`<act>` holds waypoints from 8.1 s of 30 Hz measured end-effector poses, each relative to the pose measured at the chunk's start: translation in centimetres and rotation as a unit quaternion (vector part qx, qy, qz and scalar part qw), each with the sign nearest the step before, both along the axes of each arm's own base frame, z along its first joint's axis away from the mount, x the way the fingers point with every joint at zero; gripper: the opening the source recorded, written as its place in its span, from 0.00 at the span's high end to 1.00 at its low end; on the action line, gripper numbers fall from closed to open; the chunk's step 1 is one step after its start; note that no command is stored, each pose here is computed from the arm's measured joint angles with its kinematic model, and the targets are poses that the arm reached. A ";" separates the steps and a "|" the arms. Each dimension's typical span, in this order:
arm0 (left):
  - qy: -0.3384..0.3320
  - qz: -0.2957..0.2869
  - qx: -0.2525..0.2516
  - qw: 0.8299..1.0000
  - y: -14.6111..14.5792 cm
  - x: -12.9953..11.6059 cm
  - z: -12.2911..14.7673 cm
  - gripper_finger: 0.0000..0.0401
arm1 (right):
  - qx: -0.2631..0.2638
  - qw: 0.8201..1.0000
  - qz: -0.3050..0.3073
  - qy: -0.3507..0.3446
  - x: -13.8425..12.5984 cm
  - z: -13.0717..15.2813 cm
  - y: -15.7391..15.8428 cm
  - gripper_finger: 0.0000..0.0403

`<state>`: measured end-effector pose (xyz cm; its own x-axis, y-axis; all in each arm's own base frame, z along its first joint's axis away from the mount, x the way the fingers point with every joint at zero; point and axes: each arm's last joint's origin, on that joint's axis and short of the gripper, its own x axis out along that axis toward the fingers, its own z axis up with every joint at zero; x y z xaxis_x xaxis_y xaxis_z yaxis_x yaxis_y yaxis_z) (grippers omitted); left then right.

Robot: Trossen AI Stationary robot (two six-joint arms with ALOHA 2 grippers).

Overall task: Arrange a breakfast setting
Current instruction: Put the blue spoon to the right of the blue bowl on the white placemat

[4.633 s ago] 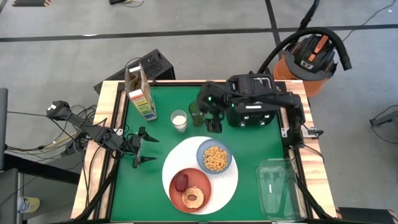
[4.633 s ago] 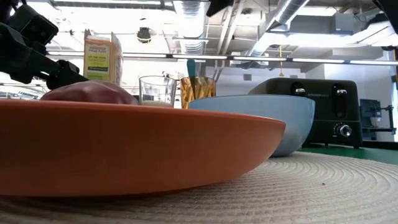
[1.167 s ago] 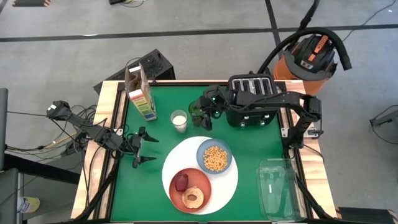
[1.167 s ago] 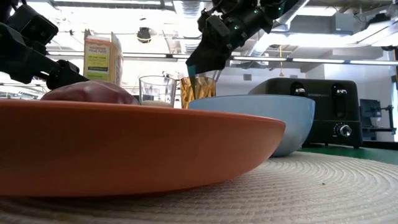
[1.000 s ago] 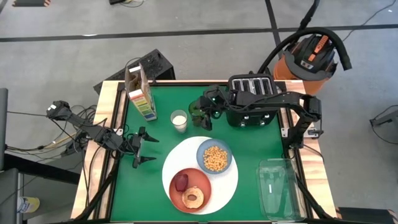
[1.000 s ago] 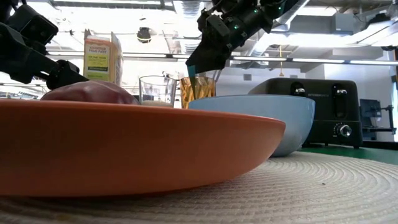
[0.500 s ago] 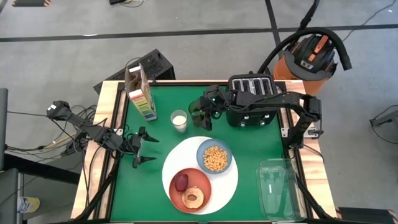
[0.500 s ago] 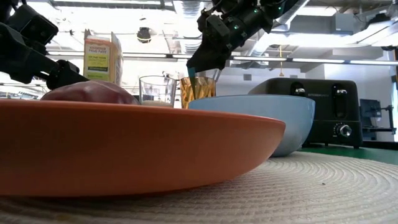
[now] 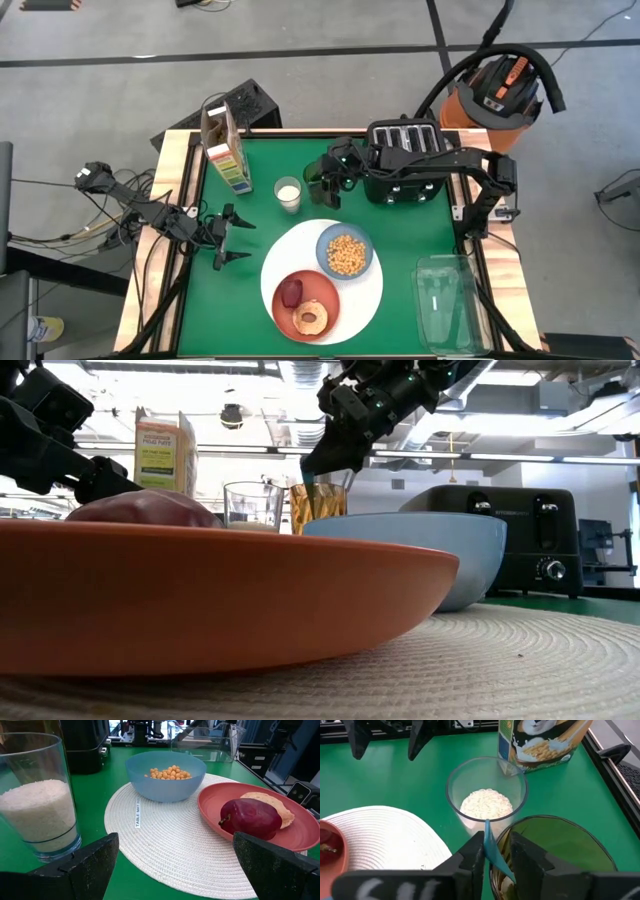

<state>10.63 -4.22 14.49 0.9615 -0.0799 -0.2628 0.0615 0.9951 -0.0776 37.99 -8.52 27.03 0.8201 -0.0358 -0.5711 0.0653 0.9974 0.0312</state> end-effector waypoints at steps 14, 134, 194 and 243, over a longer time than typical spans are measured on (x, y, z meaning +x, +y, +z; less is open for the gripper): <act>0.000 0.000 0.000 1.000 0.0 0.0 0.0 0.06 | -0.003 1.000 -0.014 0.002 0.0 0.0 -0.1 0.88; 0.000 0.001 0.000 1.000 0.0 0.0 0.0 0.06 | -0.009 0.987 -0.057 -0.150 -4.9 8.9 0.0 0.95; 0.000 0.002 0.000 1.000 0.0 0.0 0.0 0.06 | -0.134 0.990 -0.047 0.022 -13.0 2.5 29.1 0.95; 0.000 0.002 0.000 1.000 0.0 0.0 0.0 0.06 | -0.288 0.956 -0.050 0.017 -16.6 -5.7 32.8 0.92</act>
